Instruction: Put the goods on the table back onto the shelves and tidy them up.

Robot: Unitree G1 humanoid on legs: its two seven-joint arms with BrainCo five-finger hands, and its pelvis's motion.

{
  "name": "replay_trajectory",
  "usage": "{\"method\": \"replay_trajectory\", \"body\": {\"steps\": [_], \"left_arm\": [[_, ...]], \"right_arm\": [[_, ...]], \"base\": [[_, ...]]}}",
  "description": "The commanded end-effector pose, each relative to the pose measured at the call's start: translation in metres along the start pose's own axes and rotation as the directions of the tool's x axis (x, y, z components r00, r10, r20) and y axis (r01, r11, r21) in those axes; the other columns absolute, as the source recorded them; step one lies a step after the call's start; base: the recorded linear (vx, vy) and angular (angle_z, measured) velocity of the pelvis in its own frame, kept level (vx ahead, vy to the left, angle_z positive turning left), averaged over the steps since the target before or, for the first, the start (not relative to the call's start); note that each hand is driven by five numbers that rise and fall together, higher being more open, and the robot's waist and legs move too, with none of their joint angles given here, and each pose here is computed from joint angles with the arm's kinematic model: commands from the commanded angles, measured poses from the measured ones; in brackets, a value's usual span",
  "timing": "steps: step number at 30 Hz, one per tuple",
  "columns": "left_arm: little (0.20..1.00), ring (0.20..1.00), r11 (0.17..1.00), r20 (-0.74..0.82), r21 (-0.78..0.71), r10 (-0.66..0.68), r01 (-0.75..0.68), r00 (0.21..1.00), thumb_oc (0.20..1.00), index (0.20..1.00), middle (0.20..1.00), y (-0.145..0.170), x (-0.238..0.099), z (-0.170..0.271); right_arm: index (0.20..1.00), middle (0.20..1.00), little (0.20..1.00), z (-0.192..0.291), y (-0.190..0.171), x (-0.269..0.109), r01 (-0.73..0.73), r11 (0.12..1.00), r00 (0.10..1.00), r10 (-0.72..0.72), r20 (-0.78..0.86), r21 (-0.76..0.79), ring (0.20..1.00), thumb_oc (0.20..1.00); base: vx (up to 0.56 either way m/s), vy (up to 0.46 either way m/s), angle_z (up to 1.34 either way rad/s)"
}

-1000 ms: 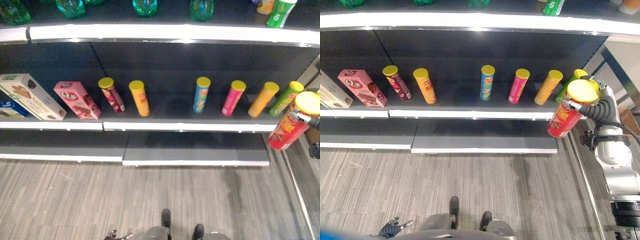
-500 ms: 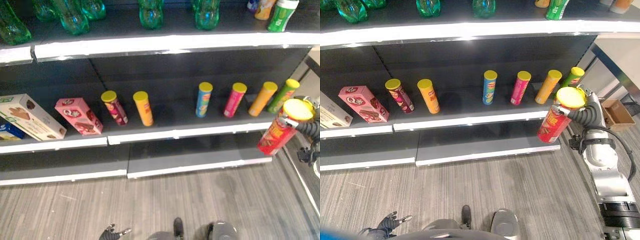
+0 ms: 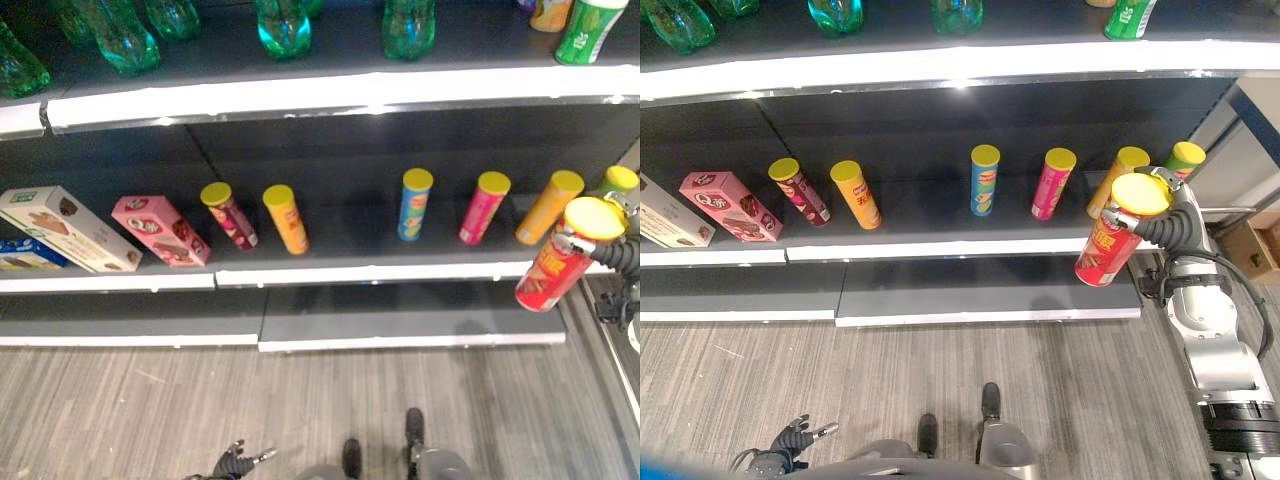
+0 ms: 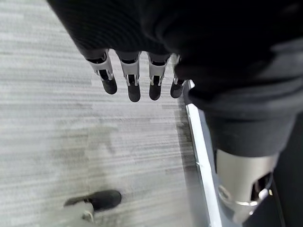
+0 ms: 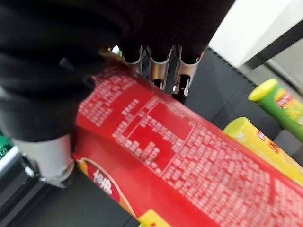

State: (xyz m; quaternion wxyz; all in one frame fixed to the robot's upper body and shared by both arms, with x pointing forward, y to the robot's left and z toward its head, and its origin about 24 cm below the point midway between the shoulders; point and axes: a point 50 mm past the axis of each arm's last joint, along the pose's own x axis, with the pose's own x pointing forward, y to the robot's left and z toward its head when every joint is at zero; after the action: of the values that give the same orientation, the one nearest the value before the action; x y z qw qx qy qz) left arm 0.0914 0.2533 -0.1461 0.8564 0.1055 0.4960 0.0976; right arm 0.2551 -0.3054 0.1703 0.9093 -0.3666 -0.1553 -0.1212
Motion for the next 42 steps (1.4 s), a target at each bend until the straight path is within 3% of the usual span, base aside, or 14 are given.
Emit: {"method": "replay_trajectory", "body": {"steps": [1,9,14,19,31,42], "left_arm": [[1.000,1.000,0.996,0.029,0.074,0.043,-0.045,0.999,1.000,1.000,1.000,0.023,0.002,0.007],[1.000,1.000,0.999,0.053,0.009,0.030,-0.030,0.998,1.000,1.000,1.000,0.020,0.001,0.013],[1.000,1.000,0.999,-0.002,0.031,0.039,-0.039,0.999,1.000,1.000,1.000,0.021,-0.002,-0.004],[1.000,1.000,0.993,0.049,0.067,0.093,-0.096,0.994,1.000,1.000,1.000,0.037,0.002,0.013],[1.000,1.000,0.991,0.075,0.100,0.080,-0.087,0.994,1.000,1.000,1.000,0.027,0.006,0.024],[1.000,1.000,0.989,0.123,0.118,0.076,-0.090,0.990,1.000,1.000,1.000,0.014,0.010,0.041]], "right_arm": [[0.200,0.200,0.200,0.044,-0.025,0.020,0.077,0.997,0.971,-0.074,0.225,-0.006,0.200,0.200],[0.200,0.200,0.200,0.057,-0.024,0.016,0.029,0.999,0.955,-0.036,0.294,0.029,0.200,0.200],[0.200,0.200,0.200,0.050,-0.019,0.014,0.015,1.000,0.967,-0.017,0.255,0.011,0.200,0.200],[0.200,0.200,0.200,0.062,-0.003,0.024,0.002,0.996,0.954,-0.028,0.298,0.087,0.200,0.200],[0.200,0.200,0.200,0.112,0.037,0.034,-0.195,0.973,0.860,0.107,0.499,0.127,0.200,0.200],[0.200,0.200,0.200,0.167,0.072,0.059,-0.152,0.988,0.767,0.092,0.635,0.040,0.200,0.200]], "base": [[0.23,-0.337,0.59],[0.12,-0.199,0.69],[0.28,0.418,-0.10],[0.13,0.409,-0.54],[0.02,-0.007,0.17],[0.03,-0.023,0.08]]}}
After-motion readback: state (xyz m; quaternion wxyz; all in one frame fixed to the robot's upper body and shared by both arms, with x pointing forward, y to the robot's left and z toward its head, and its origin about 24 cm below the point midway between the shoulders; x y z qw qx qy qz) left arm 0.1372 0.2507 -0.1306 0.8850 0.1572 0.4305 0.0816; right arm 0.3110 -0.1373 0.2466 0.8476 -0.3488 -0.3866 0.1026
